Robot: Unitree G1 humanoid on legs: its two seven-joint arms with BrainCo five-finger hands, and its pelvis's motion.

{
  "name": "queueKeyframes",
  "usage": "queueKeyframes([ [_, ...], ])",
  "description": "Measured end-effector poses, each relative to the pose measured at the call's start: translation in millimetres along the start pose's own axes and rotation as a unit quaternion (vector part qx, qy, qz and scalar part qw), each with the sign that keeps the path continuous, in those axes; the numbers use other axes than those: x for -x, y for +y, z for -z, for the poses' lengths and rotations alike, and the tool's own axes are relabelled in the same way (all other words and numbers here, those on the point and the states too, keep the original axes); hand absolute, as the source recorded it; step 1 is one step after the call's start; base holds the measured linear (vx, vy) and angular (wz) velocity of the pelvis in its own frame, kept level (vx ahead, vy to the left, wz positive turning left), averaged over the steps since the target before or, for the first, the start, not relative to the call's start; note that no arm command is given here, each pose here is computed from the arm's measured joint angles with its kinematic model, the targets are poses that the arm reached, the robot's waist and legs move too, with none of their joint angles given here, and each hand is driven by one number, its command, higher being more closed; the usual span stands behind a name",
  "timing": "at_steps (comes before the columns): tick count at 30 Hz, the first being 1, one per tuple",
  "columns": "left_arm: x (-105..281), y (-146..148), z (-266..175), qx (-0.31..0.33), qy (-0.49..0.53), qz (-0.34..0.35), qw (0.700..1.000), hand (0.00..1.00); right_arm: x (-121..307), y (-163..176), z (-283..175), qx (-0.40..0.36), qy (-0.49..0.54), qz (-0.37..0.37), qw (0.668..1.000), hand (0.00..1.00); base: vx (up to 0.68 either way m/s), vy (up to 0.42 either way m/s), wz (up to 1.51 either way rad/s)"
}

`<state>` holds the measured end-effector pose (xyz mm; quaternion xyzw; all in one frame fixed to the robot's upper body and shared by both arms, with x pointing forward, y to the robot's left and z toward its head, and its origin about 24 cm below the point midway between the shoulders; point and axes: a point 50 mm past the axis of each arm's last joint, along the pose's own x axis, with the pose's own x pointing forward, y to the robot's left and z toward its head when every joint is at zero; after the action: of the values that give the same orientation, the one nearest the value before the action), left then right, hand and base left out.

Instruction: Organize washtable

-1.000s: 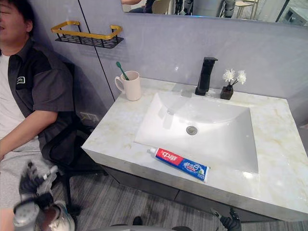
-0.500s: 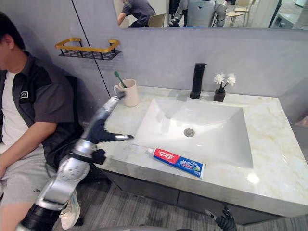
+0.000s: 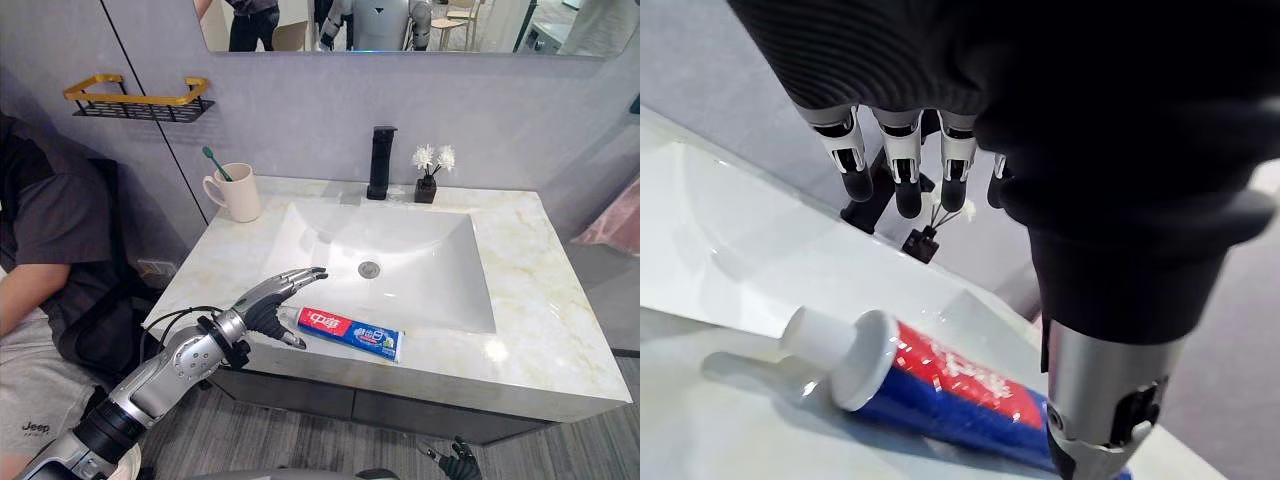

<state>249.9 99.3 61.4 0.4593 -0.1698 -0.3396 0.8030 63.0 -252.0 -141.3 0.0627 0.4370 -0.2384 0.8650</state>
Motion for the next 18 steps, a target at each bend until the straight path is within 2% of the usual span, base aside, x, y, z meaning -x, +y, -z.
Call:
queueKeyframes([
  [17, -22.8, 2.6, 12.2, -0.05, 0.027, 0.007, 0.998, 0.0, -3.9, 11.7, -7.3, 0.011, -0.007, -0.02, 1.0, 0.0, -0.01, -0.003, -0.04],
  [18, -24.4, 3.8, 11.9, -0.053, 0.026, 0.006, 0.998, 1.0, -4.1, 11.9, -7.7, 0.011, -0.008, -0.02, 1.0, 0.0, -0.01, -0.016, -0.07],
])
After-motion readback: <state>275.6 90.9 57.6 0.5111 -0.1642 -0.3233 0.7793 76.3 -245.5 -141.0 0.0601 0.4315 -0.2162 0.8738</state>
